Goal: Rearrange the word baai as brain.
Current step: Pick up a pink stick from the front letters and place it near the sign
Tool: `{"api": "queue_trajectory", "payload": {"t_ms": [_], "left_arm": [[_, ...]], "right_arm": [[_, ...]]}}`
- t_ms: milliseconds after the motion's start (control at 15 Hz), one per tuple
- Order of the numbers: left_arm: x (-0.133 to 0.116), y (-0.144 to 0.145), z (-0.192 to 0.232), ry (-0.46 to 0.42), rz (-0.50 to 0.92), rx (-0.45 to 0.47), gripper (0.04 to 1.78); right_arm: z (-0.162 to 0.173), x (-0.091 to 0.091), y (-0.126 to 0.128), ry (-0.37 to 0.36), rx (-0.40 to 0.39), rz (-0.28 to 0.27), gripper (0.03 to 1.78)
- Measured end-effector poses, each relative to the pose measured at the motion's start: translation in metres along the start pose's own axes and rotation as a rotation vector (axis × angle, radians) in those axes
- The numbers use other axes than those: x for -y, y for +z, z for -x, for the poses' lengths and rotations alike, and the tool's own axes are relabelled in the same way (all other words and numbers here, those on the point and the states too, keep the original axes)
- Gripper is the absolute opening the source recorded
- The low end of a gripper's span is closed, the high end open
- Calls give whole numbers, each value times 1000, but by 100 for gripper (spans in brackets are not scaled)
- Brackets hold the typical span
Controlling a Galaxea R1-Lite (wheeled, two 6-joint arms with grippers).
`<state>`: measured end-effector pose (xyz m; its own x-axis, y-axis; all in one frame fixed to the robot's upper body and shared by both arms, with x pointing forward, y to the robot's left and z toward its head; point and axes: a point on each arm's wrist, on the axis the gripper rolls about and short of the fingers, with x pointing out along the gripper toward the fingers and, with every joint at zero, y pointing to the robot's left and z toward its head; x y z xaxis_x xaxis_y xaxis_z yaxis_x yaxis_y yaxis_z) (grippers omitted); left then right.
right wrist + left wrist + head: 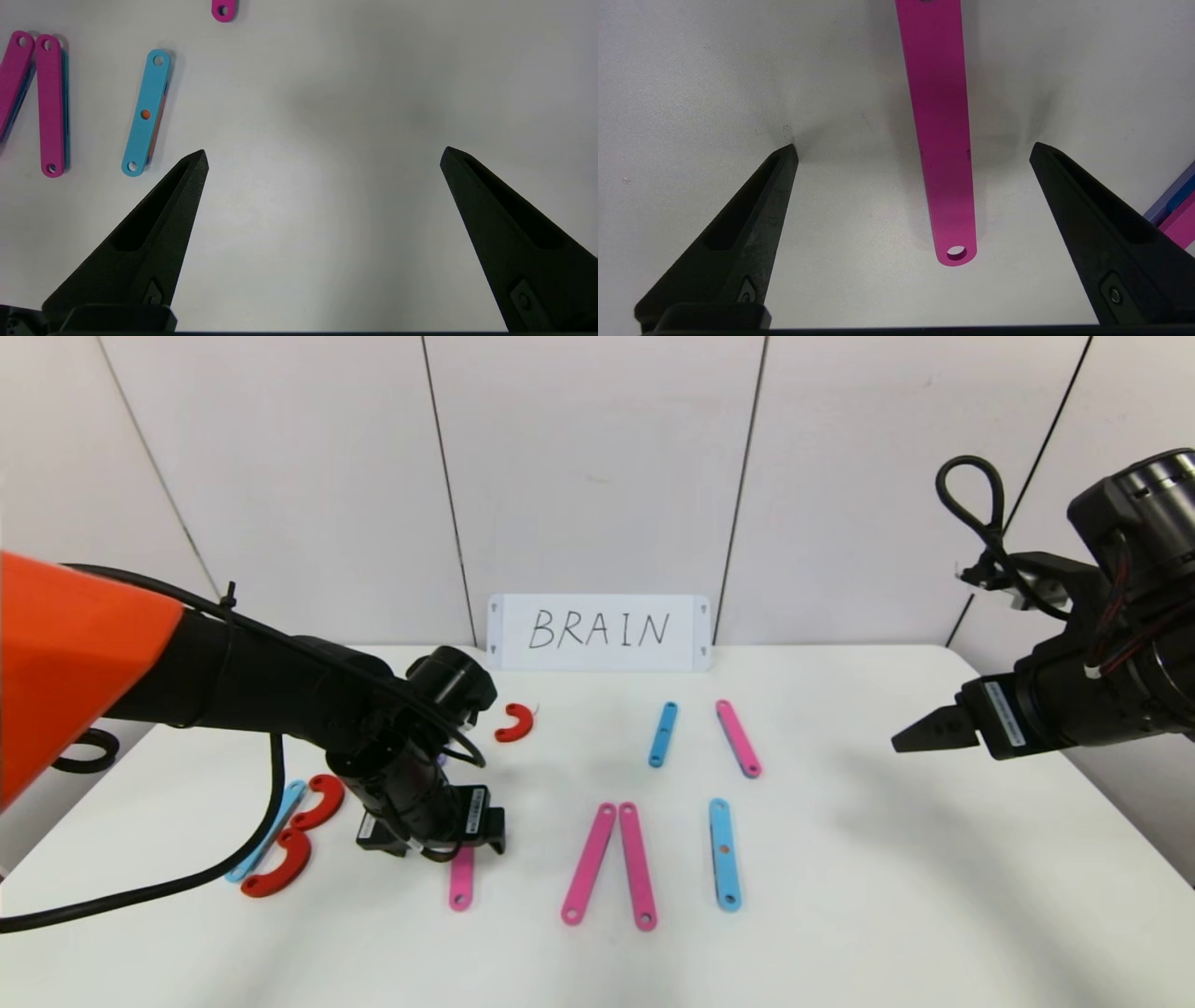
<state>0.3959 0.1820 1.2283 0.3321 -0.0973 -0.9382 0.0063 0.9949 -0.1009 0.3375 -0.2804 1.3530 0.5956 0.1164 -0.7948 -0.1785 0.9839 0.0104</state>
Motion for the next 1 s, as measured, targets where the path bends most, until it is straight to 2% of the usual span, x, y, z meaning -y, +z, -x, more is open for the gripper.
{"api": "queue_trajectory", "payload": {"t_ms": [600,1000], "left_arm": [[0,1,-1,5,0,15,174],[0,1,-2,70,-3,48,174]], "right_arm": [[6,0,-1,0,16,1,174],[6,0,-1,0,18,0,174]]}}
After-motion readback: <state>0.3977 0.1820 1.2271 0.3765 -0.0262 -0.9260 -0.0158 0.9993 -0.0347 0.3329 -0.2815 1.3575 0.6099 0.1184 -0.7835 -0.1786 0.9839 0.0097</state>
